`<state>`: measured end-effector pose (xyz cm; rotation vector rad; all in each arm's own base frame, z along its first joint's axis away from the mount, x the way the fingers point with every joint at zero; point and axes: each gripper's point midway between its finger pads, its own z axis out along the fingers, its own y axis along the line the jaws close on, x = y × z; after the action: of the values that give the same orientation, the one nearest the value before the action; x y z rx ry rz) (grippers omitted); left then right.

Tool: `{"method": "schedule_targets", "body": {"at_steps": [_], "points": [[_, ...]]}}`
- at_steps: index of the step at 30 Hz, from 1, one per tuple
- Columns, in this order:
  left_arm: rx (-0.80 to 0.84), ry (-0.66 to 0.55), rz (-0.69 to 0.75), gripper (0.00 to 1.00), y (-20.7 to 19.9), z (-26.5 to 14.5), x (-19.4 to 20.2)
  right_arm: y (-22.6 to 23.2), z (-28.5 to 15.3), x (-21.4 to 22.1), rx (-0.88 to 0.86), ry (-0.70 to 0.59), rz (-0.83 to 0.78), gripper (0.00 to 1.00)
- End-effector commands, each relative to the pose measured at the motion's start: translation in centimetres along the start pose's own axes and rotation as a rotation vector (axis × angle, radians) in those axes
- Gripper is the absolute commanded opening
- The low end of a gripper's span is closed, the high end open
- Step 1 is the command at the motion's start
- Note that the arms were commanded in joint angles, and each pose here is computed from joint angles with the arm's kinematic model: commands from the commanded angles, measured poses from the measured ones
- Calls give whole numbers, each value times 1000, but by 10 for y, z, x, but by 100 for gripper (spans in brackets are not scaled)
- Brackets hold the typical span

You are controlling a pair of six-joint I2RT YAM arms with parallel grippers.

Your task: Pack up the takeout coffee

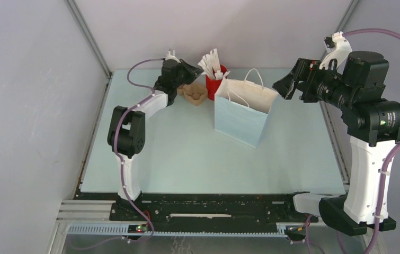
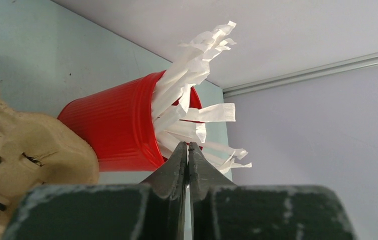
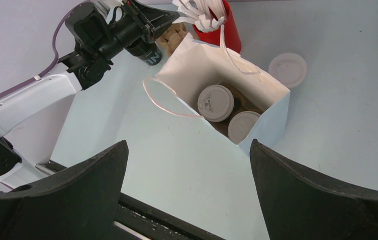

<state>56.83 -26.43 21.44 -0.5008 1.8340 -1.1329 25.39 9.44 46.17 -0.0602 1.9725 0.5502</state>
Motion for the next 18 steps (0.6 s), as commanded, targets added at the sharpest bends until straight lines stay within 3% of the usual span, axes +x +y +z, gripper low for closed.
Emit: {"method": "schedule_targets", "body": {"at_steps": [1, 11, 18], "points": [[62, -18, 60, 2, -38, -3, -19, 4, -4, -8, -22, -32, -20, 100], [105, -56, 70, 0, -84, -12, -40, 6, -3, -6, -35, -25, -17, 100], [100, -75, 94, 0, -95, -21, -47, 6, -2, -4, -36, -21, -15, 100]]}}
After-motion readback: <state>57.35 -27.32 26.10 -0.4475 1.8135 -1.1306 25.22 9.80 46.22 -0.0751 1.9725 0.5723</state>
